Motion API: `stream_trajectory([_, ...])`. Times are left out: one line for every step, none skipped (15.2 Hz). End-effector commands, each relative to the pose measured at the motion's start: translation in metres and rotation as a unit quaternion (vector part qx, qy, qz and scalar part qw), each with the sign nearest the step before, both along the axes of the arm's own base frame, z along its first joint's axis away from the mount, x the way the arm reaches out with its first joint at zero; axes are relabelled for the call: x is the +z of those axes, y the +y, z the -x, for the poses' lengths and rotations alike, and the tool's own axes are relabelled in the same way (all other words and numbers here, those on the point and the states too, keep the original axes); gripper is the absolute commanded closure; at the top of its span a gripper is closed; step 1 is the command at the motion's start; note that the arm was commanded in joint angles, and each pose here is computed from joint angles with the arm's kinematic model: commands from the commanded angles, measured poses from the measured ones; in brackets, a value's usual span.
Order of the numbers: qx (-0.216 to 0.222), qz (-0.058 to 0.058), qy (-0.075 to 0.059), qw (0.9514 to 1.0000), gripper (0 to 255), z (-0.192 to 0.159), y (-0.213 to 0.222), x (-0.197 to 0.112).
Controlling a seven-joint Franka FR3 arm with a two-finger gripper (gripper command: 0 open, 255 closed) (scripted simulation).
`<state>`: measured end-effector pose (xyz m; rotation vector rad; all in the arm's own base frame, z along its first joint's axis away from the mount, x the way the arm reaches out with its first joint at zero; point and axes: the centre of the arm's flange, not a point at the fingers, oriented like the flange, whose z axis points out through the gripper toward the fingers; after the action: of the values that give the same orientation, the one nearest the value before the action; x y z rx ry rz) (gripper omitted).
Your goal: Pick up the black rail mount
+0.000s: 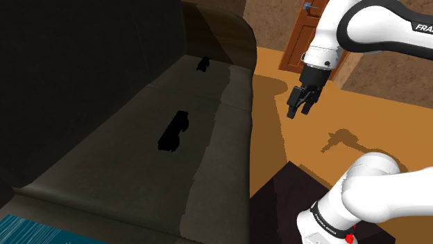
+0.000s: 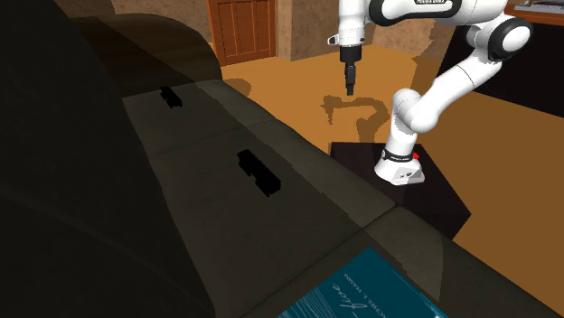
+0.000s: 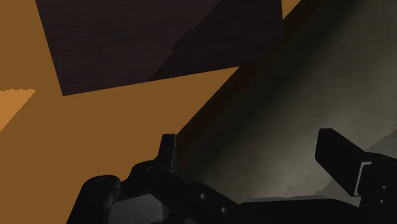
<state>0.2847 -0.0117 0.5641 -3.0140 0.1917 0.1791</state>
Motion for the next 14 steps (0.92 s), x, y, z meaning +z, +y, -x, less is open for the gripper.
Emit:
stream_trajectory([0.000,0.000,0.000,1.0000,0,0.000,0.000,0.000])
stream_trajectory([-0.010,0.003,0.000,0.9999,0,-0.006,0.012,-0.003])
stream_trajectory([-0.020,0.007,0.000,0.9998,0,-0.013,0.023,-0.006])
stream_trajectory([-0.030,0.010,0.000,0.9995,0,-0.020,0.035,-0.009])
stream_trajectory([-0.040,0.013,0.001,0.9991,0,-0.026,0.046,-0.012])
stream_trajectory([-0.050,0.016,0.001,0.9986,0,-0.034,0.057,-0.016])
stream_trajectory([-0.059,0.020,0.001,0.9980,0,-0.041,0.068,-0.019])
stream_trajectory([-0.069,0.023,0.001,0.9973,0,-0.049,0.078,-0.022])
stream_trajectory([-0.079,0.026,0.001,0.9965,0,-0.057,0.089,-0.026])
stream_trajectory([-0.089,0.030,0.001,0.9956,0,-0.065,0.099,-0.029])
stream_trajectory([-0.099,0.033,0.001,0.9945,0,-0.073,0.110,-0.033])
stream_trajectory([-0.109,0.036,0.001,0.9934,0,-0.081,0.120,-0.037])
stream_trajectory([-0.119,0.039,0.002,0.9921,0,-0.090,0.129,-0.040])
stream_trajectory([-0.129,0.043,0.002,0.9908,0,-0.099,0.139,-0.044])
